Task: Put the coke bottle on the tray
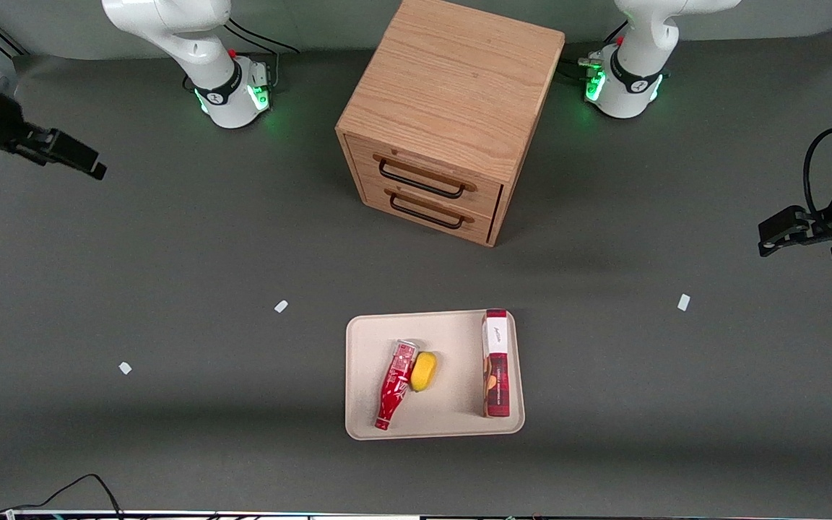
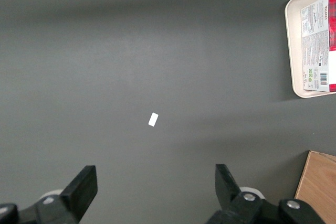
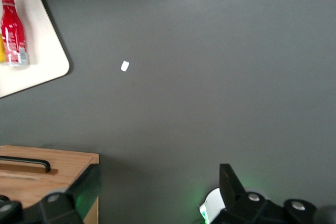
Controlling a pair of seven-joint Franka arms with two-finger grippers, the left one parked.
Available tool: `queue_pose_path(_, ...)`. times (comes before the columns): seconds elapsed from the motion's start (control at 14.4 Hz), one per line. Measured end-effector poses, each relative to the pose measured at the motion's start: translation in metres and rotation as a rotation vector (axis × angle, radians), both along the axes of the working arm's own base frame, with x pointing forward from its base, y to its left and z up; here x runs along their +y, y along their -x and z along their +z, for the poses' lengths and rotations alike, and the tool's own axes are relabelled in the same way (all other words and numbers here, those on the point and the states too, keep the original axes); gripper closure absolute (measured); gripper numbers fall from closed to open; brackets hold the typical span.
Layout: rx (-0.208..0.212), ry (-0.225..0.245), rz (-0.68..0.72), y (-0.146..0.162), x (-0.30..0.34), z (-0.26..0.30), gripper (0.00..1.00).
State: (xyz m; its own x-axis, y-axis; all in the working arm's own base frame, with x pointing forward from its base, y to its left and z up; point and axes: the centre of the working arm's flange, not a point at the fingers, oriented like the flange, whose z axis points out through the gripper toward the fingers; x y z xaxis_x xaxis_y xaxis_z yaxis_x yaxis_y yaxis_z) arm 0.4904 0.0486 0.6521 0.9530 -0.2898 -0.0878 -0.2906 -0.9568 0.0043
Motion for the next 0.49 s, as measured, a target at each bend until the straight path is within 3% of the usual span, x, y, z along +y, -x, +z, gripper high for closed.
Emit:
queue_pose_path(0.21, -0.008, 0.006, 0.01, 0.026, 0.005, -0.011, 0.0)
queue_pose_path(0.35, -0.026, 0.004, 0.014, 0.021, 0.008, -0.006, 0.0)
queue_pose_path(0.49, -0.013, 0.002, 0.016, 0.008, 0.009, 0.002, 0.0)
